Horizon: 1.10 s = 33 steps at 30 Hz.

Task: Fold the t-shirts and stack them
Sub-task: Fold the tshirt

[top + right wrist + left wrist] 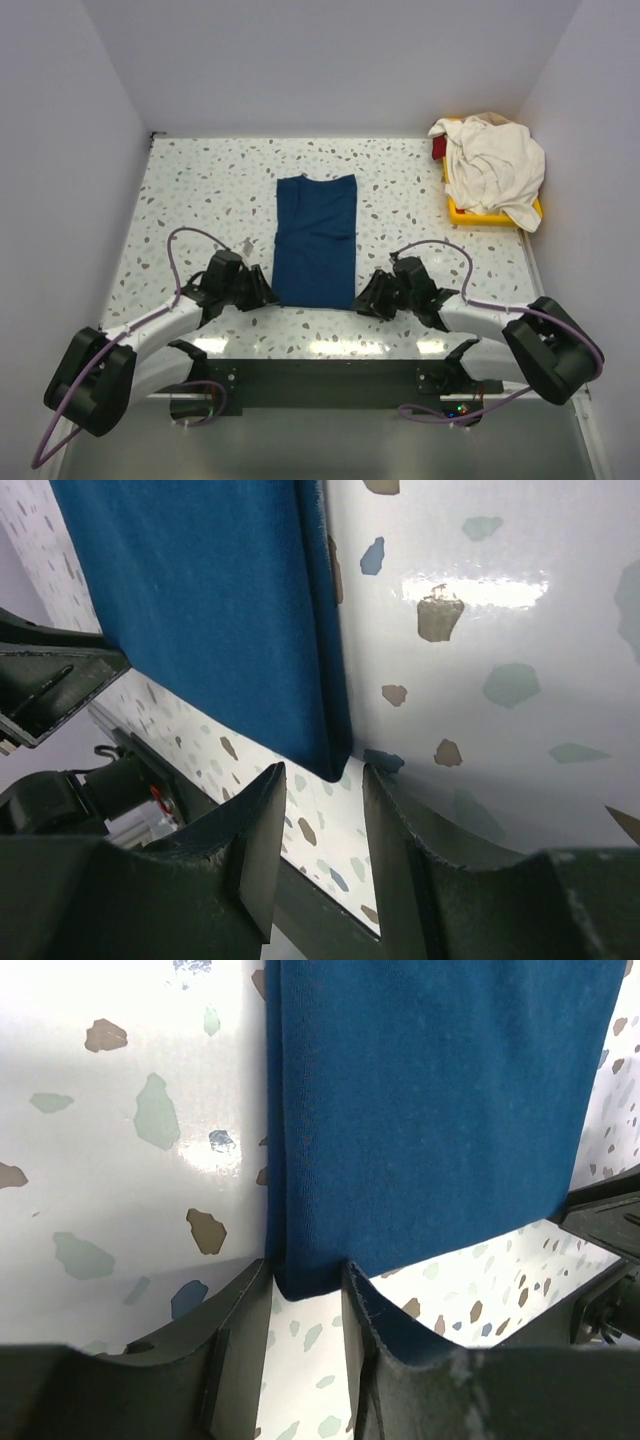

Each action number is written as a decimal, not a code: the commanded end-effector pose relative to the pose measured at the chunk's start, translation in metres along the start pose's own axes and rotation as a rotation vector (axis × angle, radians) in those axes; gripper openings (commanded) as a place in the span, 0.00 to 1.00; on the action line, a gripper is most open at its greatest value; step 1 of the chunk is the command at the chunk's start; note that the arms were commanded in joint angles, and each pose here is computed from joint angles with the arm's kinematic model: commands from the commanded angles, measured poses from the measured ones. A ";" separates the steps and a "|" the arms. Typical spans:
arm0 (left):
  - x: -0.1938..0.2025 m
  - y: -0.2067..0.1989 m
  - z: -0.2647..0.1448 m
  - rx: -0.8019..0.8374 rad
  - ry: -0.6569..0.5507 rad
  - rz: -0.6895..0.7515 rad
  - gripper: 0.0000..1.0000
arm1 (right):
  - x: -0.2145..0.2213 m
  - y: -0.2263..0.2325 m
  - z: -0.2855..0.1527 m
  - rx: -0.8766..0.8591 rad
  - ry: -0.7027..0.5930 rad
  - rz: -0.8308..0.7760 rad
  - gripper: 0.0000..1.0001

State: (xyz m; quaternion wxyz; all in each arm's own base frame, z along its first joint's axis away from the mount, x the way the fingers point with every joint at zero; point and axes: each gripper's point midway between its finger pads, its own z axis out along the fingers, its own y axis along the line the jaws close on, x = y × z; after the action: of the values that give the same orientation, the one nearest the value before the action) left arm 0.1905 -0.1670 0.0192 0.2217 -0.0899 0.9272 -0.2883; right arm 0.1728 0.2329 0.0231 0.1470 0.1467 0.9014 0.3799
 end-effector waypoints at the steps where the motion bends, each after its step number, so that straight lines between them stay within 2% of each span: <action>1: 0.007 0.013 0.005 -0.050 -0.004 -0.006 0.38 | -0.001 -0.015 0.008 0.045 -0.034 0.018 0.41; 3: 0.008 0.014 0.006 -0.058 -0.004 -0.005 0.35 | 0.001 -0.017 0.010 0.047 -0.030 0.022 0.39; 5: 0.009 0.012 0.007 -0.053 -0.001 0.000 0.27 | 0.001 -0.020 0.011 0.055 -0.036 0.027 0.38; 6: 0.009 0.011 0.008 -0.052 -0.001 -0.002 0.21 | 0.000 -0.021 0.012 0.058 -0.038 0.025 0.36; 7: 0.010 0.010 0.008 -0.049 0.005 0.004 0.10 | -0.001 -0.020 0.012 0.058 -0.043 0.024 0.34; 8: 0.009 0.008 0.008 -0.047 0.002 0.008 0.08 | -0.002 -0.021 0.012 0.062 -0.048 0.022 0.31; 9: 0.011 0.007 0.008 -0.047 0.005 0.011 0.06 | -0.003 -0.021 0.012 0.064 -0.053 0.018 0.24; 11: 0.012 0.005 0.008 -0.048 0.009 0.017 0.02 | -0.005 -0.025 0.010 0.092 -0.059 -0.009 0.15; 12: 0.011 0.003 0.007 -0.041 0.003 0.016 0.00 | -0.007 -0.023 0.008 0.092 -0.067 -0.023 0.08; 15: 0.013 -0.001 0.005 -0.033 0.006 0.020 0.00 | -0.010 -0.022 0.000 0.112 -0.075 -0.073 0.00; 20: 0.020 -0.008 -0.005 -0.012 0.007 0.030 0.00 | -0.009 -0.005 -0.021 0.053 -0.083 -0.166 0.00; 22: 0.027 -0.009 -0.007 -0.006 0.013 0.029 0.00 | 0.005 -0.015 -0.026 0.062 -0.039 -0.165 0.00; 28: 0.047 -0.023 -0.017 0.043 0.023 0.031 0.00 | 0.027 -0.013 -0.042 0.030 -0.021 -0.217 0.00; 32: 0.047 -0.042 -0.029 0.080 -0.010 0.032 0.00 | 0.026 -0.009 -0.060 0.030 -0.051 -0.226 0.00; 33: 0.042 -0.051 -0.033 0.100 -0.023 0.026 0.00 | 0.019 0.004 -0.068 -0.002 -0.085 -0.239 0.00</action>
State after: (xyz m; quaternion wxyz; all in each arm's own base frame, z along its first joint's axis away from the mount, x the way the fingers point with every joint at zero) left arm 0.1350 -0.1996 0.0391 0.2253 -0.0437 0.9187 -0.3213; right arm 0.1316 0.2112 0.0589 0.2148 0.0523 0.9003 0.3749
